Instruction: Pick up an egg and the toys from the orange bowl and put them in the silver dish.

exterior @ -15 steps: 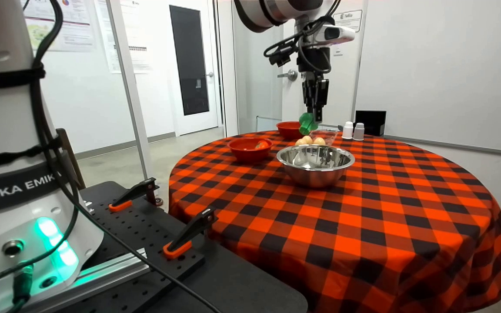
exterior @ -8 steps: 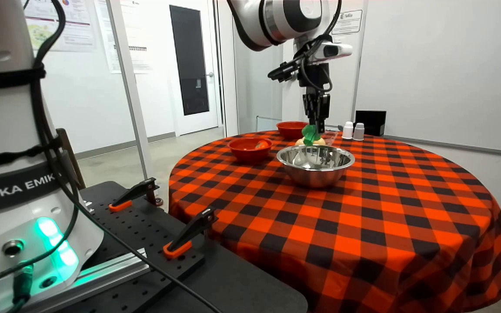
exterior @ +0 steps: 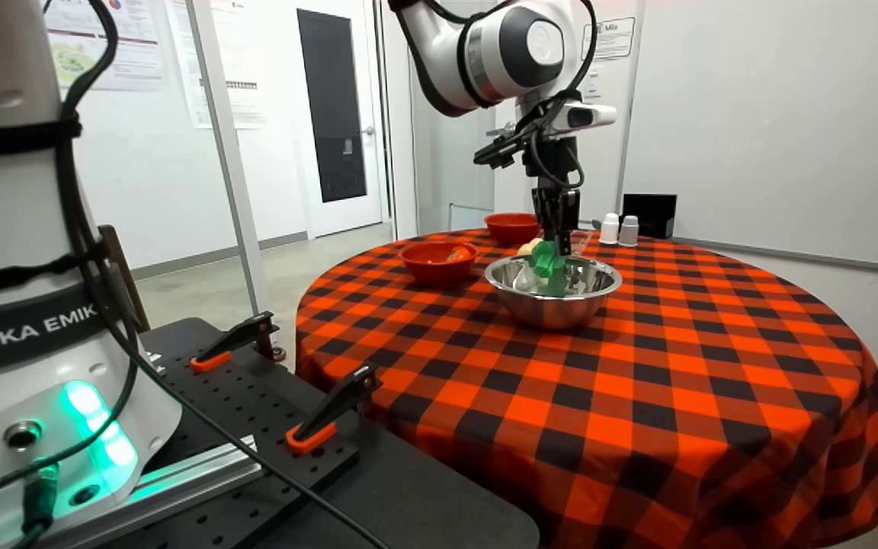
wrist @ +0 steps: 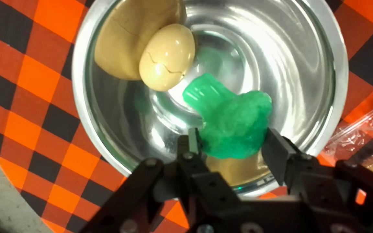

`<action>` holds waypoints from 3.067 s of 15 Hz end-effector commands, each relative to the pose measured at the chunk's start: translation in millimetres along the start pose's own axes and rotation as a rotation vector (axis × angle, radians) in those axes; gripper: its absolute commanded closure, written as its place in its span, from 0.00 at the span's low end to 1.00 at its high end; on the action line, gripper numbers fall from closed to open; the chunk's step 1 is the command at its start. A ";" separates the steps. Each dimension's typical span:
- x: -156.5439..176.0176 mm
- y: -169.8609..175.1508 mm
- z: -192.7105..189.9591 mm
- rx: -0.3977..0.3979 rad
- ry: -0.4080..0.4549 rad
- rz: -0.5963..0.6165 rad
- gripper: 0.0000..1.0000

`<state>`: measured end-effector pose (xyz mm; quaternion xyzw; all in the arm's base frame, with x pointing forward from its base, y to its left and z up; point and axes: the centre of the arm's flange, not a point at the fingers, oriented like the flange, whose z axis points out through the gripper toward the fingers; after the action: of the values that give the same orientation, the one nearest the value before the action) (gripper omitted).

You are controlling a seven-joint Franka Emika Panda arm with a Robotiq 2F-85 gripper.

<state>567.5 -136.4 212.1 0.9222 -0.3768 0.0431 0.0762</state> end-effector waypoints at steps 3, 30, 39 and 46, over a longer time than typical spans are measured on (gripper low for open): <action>-2.6 -6.6 24.5 -0.022 0.001 -0.036 0.74; -41.2 -2.5 -136.3 0.181 0.086 -0.390 0.00; -70.9 -41.8 -173.1 0.174 0.018 -0.587 0.00; -95.0 -112.1 -154.0 0.124 -0.032 -0.601 0.00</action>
<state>547.3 12.8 348.4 0.9964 -0.0702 0.0454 0.0124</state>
